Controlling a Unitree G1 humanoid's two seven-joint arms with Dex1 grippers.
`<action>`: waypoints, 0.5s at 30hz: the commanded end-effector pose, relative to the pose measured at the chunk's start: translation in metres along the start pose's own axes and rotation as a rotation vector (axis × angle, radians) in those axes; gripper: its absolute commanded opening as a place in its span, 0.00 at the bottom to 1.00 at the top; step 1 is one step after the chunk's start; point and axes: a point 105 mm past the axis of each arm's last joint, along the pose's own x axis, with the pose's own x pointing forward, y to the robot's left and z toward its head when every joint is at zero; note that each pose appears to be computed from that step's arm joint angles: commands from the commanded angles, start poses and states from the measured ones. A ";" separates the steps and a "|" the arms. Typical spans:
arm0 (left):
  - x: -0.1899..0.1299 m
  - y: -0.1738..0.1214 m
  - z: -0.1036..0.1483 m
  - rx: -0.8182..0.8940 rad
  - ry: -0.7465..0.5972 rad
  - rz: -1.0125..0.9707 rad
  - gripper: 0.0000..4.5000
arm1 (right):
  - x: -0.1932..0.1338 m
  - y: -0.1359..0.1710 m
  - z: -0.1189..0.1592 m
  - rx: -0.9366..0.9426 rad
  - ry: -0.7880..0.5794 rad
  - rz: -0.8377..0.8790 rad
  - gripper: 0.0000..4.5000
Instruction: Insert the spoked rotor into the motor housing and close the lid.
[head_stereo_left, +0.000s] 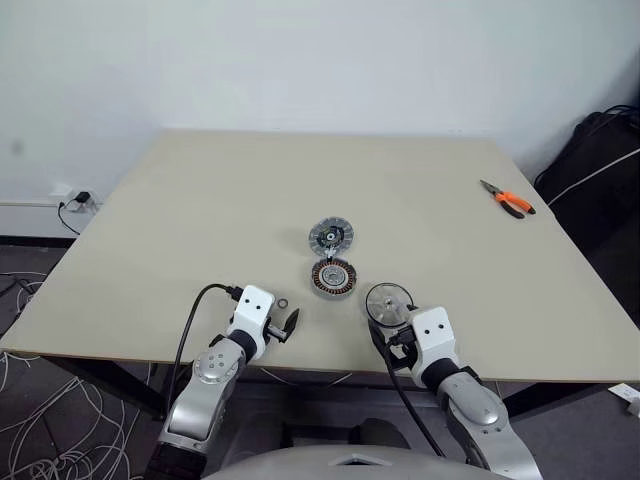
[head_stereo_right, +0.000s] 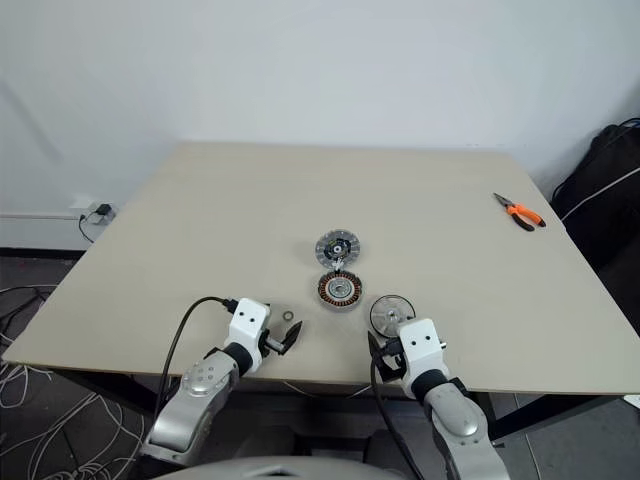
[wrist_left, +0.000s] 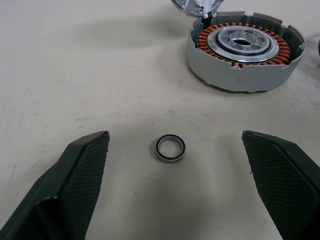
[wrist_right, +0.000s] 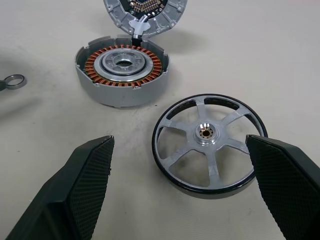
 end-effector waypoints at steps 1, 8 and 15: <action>0.003 -0.002 0.012 0.016 -0.041 -0.006 1.00 | 0.000 0.000 0.017 -0.013 -0.061 -0.008 1.00; 0.004 -0.004 0.011 0.011 -0.040 -0.015 1.00 | -0.001 0.000 0.019 -0.015 -0.063 -0.012 1.00; 0.014 -0.013 0.009 0.016 -0.017 -0.043 1.00 | -0.001 -0.001 0.019 -0.014 -0.062 -0.016 1.00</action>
